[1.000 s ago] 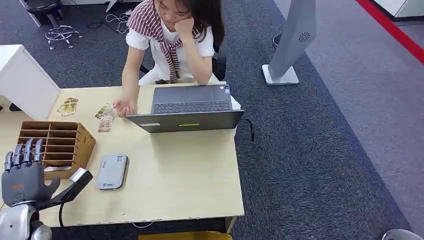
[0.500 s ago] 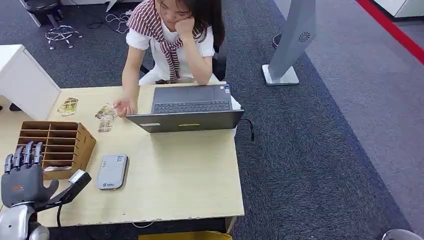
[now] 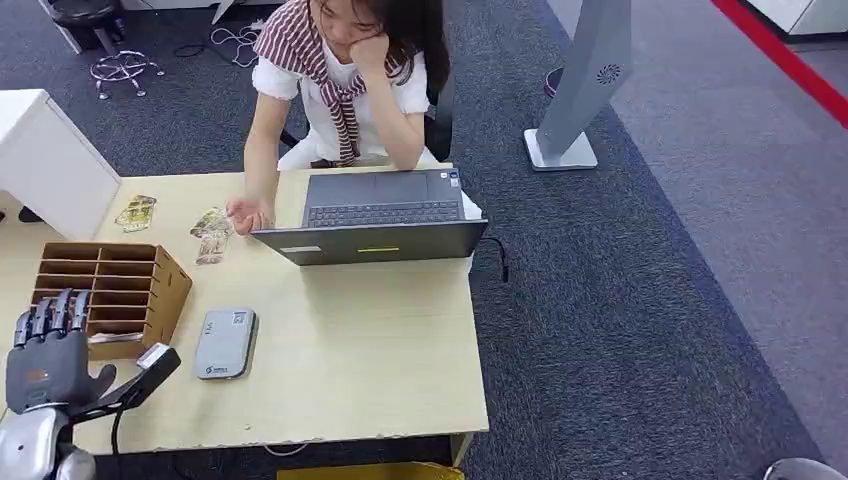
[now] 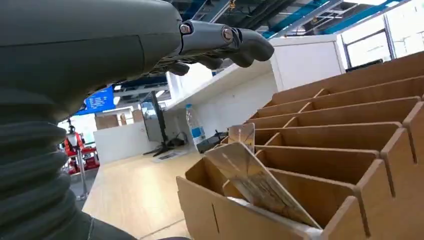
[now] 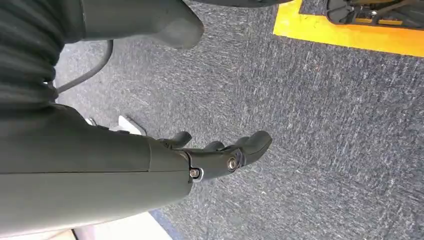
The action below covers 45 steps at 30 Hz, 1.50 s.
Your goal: Pass the card to the sensor for recognition and then transmit it.
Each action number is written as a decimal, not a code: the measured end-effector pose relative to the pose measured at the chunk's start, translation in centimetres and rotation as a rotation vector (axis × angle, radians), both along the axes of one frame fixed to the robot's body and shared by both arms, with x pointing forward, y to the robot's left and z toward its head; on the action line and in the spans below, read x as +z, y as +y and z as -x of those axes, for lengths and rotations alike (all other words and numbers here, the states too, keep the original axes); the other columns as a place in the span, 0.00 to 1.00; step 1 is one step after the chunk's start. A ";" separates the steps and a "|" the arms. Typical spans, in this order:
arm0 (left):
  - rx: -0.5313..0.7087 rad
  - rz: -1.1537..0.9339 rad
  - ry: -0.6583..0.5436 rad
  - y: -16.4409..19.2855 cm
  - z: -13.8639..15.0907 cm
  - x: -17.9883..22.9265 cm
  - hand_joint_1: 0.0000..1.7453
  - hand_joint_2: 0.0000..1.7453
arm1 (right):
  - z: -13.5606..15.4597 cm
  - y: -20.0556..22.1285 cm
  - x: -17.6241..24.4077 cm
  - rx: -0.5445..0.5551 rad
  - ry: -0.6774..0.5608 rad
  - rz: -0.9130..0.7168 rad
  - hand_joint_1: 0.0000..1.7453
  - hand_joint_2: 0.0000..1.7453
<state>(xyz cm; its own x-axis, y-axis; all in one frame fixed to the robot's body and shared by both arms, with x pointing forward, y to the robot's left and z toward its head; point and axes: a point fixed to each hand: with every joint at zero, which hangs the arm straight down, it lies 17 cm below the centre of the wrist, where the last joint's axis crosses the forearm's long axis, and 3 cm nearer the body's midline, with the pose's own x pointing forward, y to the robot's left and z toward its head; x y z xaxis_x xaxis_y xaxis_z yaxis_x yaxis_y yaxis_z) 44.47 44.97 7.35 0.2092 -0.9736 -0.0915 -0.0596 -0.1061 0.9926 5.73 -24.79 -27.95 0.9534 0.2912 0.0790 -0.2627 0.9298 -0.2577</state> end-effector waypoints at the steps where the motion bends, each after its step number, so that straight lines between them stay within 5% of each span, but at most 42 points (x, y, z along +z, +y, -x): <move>1: 0.001 0.000 0.003 0.0 0.0 -0.1 0.00 1.00 | 0.0 0.0 0.0 0.000 0.000 0.000 0.00 1.00; 45: -0.001 0.009 0.012 0.0 -1.4 0.5 0.00 1.00 | -0.5 0.1 0.0 0.024 -0.026 -0.004 0.00 1.00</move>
<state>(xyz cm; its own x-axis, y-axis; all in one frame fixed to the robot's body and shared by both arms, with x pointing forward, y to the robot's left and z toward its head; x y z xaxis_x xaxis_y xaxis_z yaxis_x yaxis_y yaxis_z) 45.89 44.96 7.88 0.2076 -0.9745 -0.0848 -0.0482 -0.0967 0.9941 6.22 -24.74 -27.90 0.9436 0.3141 0.1052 -0.2784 0.9241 -0.2616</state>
